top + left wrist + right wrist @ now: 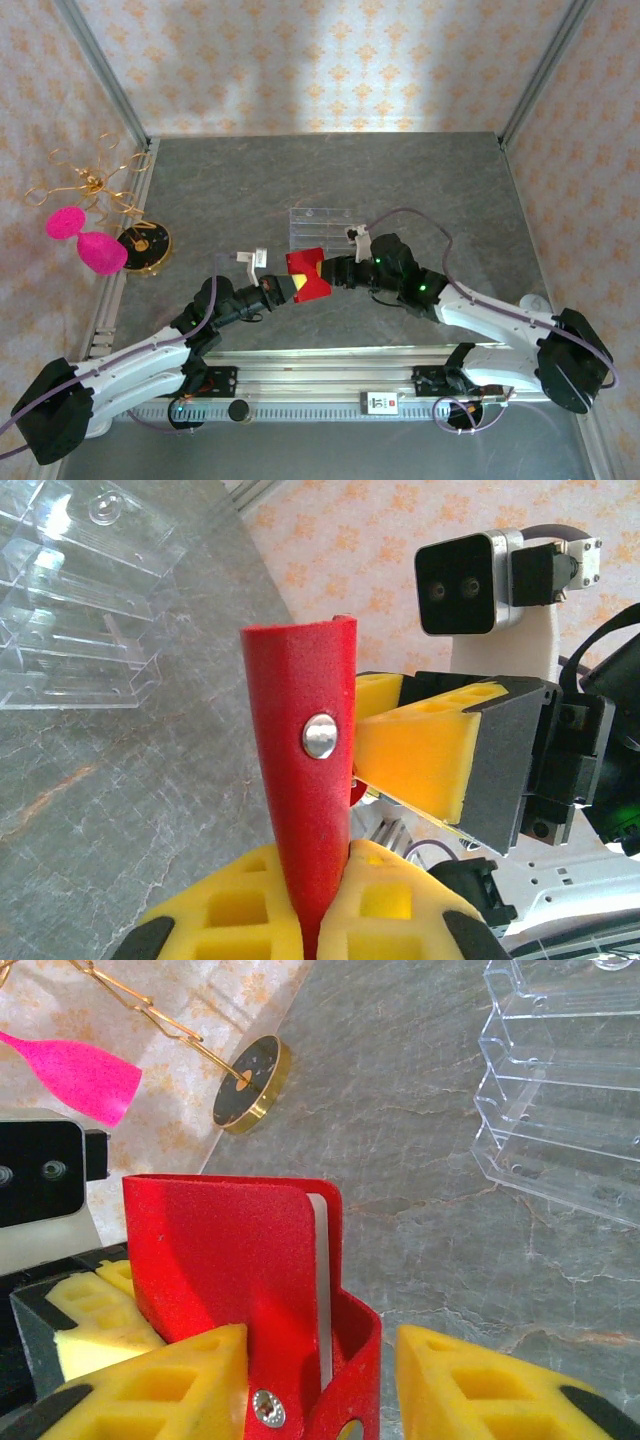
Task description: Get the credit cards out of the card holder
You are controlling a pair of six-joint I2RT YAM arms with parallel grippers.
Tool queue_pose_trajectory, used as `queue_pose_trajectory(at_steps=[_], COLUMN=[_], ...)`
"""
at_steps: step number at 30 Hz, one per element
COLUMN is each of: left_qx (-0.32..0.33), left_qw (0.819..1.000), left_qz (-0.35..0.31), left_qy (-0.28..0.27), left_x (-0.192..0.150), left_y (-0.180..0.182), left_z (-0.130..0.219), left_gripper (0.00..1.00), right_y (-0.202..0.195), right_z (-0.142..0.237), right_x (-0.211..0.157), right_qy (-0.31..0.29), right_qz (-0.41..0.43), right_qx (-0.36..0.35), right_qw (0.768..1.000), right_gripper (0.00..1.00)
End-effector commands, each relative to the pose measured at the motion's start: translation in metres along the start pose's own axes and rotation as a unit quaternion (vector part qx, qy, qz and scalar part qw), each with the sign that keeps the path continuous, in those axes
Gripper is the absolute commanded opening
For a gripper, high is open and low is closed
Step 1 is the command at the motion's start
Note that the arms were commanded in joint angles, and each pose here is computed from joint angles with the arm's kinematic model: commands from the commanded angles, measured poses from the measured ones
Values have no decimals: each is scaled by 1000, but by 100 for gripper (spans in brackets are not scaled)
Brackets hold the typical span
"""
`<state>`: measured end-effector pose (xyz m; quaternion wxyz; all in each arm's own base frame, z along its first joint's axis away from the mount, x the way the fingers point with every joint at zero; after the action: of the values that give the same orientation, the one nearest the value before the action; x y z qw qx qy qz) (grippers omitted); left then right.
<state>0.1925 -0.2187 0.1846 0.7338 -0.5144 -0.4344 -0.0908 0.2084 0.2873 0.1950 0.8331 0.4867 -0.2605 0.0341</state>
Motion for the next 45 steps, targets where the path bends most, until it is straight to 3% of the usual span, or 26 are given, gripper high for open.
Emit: queue_pose_trajectory(at_steps=[1,14,19,35,37,40,45], left_qx=[-52,-66,-84,-84,-82,-80,-50], left_qw=[998,996,993,995,995,995,997], left_qz=[-14,-5,14,32,33,35,47], left_qy=[-43,-58,-81,-45,-45,-45,-27], left_x=[20,23,28,13,12,12,5], left_y=[-22,-23,-24,-15,-14,-13,0], left_z=[6,12,20,10,10,10,6], left_gripper=[0,0,0,0,0,0,1], right_y=[-2,-11,-14,16,17,12,-9], right_z=[7,12,9,9,10,6,11], right_x=[1,-6,-11,-7,-7,-8,-3], right_qy=[-12,-7,4,1,-2,3,-25], right_qz=[-2,-7,-6,0,0,-4,-19], right_qx=[-4,-14,-16,62,63,50,-11], right_qw=[1000,1000,1000,998,998,999,999], right_gripper=[39,33,25,29,23,2,0])
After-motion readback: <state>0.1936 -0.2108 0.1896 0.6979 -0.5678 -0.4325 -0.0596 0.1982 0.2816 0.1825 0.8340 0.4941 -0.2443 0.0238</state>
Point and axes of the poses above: each hand's point on the last joint's axis, 136 mm out from that joint toward the fingers, its own z axis back along the fingers, its own y axis along the line the jaws close on, x = y × z, the point moved 2 cm from there along z, back along the fingers, and after that the axes turned 13 degrees about -z, right-handed, at the moved point
